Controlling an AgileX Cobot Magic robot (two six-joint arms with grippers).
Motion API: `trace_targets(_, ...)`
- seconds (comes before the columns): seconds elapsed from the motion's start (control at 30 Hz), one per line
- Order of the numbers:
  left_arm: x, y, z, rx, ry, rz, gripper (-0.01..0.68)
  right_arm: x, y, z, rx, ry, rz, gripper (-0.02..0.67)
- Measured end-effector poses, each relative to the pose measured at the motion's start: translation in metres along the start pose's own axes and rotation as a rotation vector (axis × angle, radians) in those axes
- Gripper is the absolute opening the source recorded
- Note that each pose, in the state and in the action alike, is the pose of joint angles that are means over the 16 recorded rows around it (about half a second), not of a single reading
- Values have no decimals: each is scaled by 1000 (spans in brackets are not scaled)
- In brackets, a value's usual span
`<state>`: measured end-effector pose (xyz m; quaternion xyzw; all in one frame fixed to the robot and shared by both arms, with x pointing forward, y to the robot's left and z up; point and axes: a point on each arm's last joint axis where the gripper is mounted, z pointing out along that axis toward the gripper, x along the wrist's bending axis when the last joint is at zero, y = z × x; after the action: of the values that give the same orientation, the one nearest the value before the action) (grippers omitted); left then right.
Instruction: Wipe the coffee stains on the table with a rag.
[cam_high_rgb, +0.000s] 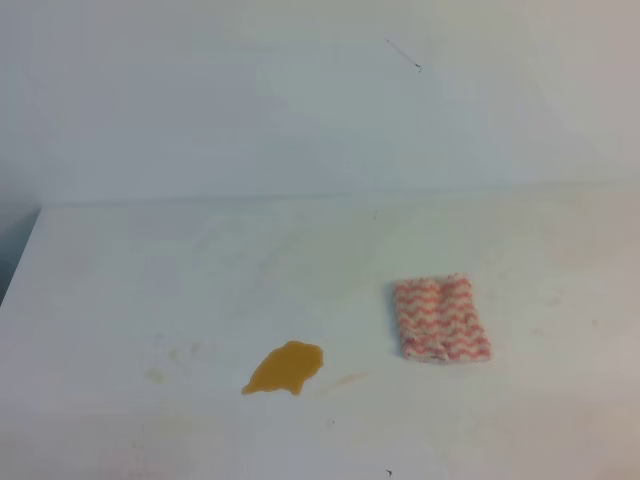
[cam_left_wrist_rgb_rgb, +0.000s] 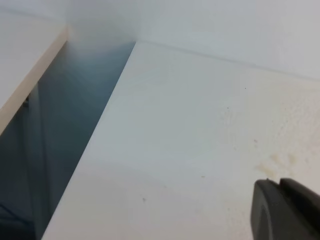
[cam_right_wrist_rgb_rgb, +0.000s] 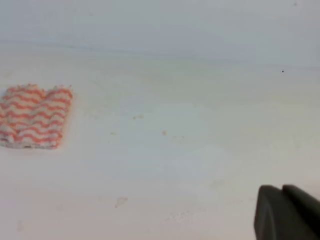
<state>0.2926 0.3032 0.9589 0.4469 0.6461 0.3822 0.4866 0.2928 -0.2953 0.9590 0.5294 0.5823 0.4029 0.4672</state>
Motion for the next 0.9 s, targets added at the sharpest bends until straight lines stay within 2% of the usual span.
trace_targets(0.9,0,0,0,0,0,0,-1,0,0,0,0,0,0,-4)
